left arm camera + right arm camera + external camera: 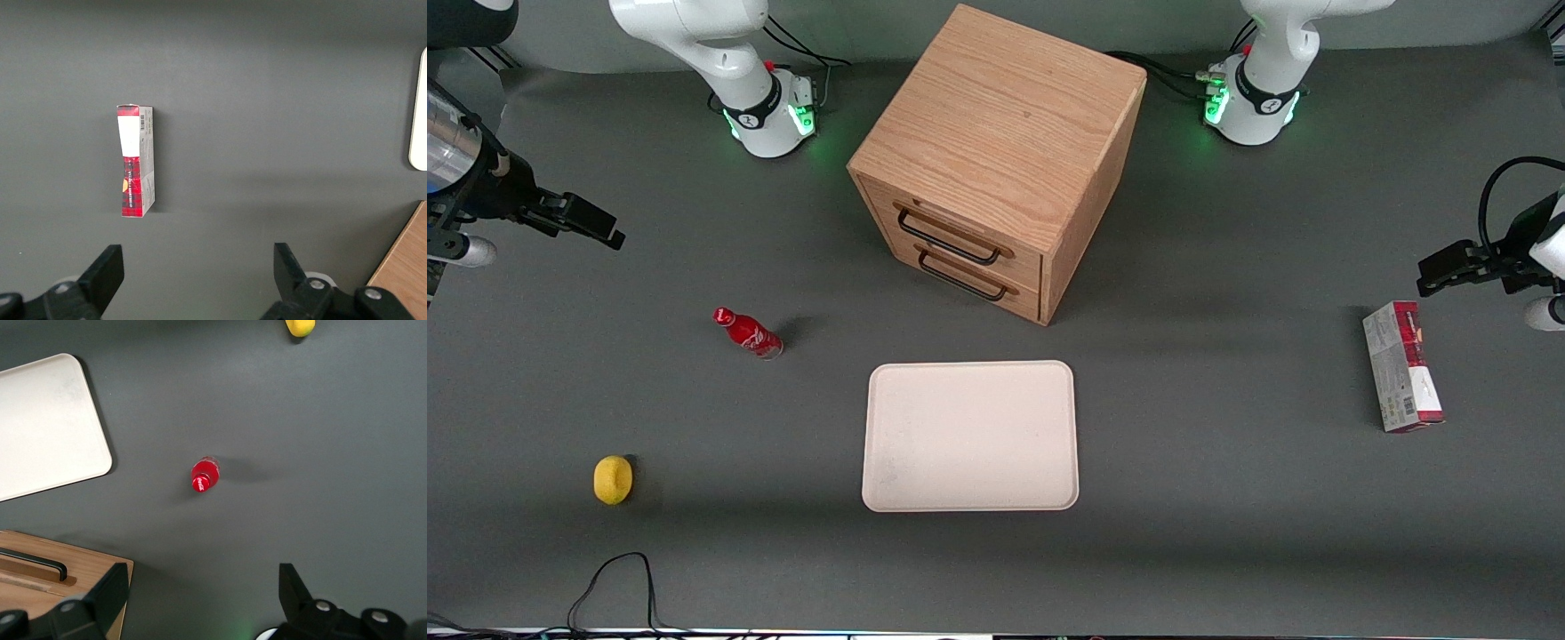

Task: Open upper drawer
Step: 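Move the right gripper toward the upper drawer's black handle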

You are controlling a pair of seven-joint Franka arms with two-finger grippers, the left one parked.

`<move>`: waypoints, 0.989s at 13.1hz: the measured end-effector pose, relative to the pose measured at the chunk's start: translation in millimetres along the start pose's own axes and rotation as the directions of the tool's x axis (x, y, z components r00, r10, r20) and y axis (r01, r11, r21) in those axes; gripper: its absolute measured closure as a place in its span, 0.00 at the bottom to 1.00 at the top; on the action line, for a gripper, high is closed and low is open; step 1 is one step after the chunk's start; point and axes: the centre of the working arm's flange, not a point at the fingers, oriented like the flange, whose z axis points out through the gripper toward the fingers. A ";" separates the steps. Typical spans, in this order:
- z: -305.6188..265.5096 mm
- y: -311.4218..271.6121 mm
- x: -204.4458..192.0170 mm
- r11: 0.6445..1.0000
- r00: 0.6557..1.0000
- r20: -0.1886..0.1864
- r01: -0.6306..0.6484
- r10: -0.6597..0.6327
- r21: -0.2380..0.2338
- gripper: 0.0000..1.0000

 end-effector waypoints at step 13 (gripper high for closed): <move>28.4 -260.7 -48.4 0.753 0.753 0.005 0.657 -0.657 -0.016 0.00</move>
